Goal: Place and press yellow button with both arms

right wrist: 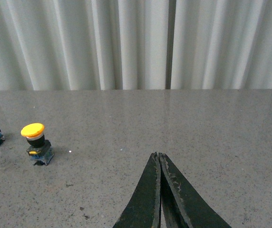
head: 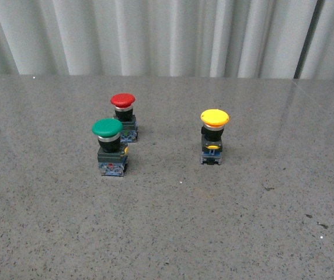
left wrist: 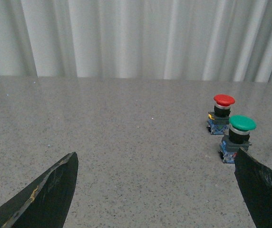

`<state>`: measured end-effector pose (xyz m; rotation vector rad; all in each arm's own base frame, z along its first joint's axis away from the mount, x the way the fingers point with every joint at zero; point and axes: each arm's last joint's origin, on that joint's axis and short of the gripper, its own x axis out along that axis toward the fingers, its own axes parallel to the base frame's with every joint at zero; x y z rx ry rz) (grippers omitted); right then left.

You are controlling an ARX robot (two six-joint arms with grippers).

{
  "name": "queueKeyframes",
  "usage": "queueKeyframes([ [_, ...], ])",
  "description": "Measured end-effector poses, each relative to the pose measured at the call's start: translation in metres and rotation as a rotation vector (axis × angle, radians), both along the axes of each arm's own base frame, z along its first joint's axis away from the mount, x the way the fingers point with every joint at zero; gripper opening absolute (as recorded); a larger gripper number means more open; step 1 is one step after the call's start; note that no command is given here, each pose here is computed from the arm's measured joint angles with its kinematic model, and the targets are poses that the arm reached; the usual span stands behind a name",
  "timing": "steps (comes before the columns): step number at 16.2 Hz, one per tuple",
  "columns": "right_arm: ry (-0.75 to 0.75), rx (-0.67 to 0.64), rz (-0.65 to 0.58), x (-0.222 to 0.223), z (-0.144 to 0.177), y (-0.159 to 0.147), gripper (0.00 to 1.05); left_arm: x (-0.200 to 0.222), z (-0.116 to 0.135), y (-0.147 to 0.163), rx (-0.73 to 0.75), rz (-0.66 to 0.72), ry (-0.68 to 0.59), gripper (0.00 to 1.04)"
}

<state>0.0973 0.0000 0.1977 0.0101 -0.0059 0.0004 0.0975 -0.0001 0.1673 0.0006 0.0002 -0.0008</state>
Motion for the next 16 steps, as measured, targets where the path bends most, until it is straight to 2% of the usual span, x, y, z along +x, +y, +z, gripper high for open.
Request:
queueKeyframes([
  [12, 0.011, -0.003, -0.001, 0.0, -0.031, 0.0, 0.02, 0.0, 0.0, 0.0, 0.0, 0.001, 0.0, 0.98],
  [15, 0.003, -0.004, 0.0, 0.0, -0.031, 0.0, 0.02, 0.0, 0.0, 0.0, 0.0, 0.0, 0.0, 0.98],
  [16, 0.002, -0.004, 0.0, 0.0, -0.031, 0.0, 0.14, 0.0, 0.0, 0.0, 0.0, 0.0, 0.0, 0.98],
])
